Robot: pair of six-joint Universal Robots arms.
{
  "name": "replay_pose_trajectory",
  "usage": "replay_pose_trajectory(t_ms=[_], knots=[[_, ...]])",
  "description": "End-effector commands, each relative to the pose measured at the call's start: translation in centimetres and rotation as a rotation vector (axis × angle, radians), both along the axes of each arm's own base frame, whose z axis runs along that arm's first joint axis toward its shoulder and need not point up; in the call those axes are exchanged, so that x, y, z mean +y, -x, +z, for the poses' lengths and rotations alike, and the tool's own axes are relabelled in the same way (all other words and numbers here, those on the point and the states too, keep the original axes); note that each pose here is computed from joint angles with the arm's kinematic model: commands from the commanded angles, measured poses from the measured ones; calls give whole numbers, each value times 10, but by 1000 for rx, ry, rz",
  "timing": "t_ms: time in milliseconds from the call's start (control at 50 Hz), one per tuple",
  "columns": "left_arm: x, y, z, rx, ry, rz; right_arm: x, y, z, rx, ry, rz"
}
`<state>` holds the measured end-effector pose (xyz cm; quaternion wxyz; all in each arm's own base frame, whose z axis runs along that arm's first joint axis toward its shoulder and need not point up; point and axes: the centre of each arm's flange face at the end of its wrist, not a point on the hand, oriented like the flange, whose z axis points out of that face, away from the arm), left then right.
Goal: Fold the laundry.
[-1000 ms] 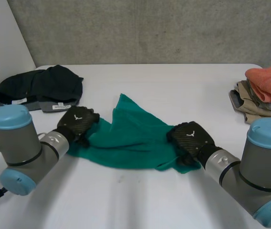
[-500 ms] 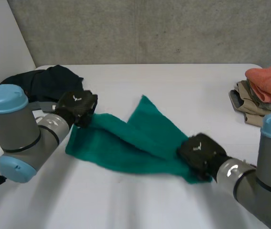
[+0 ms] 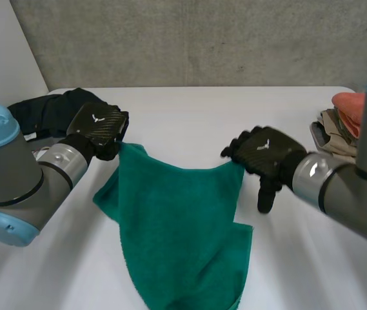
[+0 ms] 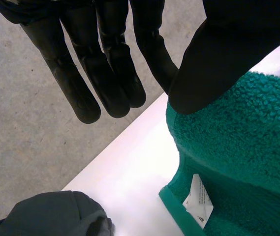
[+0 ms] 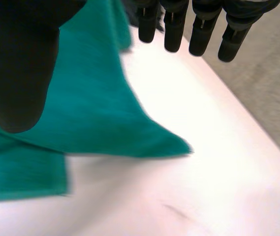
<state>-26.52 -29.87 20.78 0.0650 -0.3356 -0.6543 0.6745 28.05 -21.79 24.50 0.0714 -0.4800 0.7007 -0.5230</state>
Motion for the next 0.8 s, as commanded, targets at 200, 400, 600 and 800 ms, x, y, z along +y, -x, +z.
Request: replay_pose_trajectory(t_ms=[200, 400, 600, 800], knots=[[48, 11, 65, 62, 154, -79, -102, -47, -73, -12, 172, 56], [68, 10, 91, 81, 224, -103, -120, -65, -128, -32, 129, 128], [14, 20, 99, 86, 318, -57, -180, -62, -13, -286, 581, -184], [-47, 12, 220, 247, 796, 152, -166, -34, 142, -573, 1049, -259]])
